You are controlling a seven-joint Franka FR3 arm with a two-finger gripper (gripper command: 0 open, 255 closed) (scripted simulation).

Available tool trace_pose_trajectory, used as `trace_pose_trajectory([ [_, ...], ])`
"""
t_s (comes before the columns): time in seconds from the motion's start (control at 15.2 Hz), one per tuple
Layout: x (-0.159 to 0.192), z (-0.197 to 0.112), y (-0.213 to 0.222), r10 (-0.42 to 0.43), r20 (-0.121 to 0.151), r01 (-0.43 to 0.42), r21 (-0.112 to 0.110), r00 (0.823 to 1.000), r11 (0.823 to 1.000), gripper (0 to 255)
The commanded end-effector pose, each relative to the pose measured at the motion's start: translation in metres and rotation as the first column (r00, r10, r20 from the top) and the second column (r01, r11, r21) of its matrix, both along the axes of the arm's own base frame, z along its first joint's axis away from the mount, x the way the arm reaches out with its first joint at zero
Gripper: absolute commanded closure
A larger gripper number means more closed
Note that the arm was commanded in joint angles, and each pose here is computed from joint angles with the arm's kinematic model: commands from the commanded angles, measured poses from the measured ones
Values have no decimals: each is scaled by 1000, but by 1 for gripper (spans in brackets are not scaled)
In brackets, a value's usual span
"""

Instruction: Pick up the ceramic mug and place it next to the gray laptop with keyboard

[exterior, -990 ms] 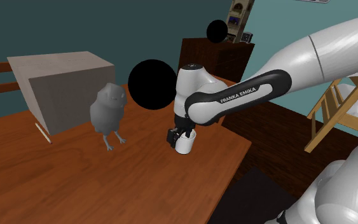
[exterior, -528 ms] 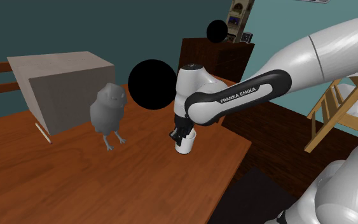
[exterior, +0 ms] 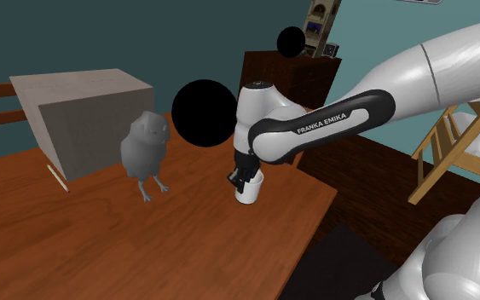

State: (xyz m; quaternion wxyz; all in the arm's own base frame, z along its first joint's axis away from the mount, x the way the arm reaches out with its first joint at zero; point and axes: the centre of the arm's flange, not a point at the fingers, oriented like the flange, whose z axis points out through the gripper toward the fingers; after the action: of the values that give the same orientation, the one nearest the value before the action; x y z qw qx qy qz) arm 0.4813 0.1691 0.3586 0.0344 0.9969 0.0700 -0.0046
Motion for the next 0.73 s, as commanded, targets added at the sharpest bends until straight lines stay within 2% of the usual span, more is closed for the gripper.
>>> trace_pose_trajectory([
  [0.0, 0, 10, 0, 0, 0, 0, 0, 1000, 1000, 255],
  [0.66, 0, 63, 0, 0, 0, 0, 0, 1000, 1000, 255],
])
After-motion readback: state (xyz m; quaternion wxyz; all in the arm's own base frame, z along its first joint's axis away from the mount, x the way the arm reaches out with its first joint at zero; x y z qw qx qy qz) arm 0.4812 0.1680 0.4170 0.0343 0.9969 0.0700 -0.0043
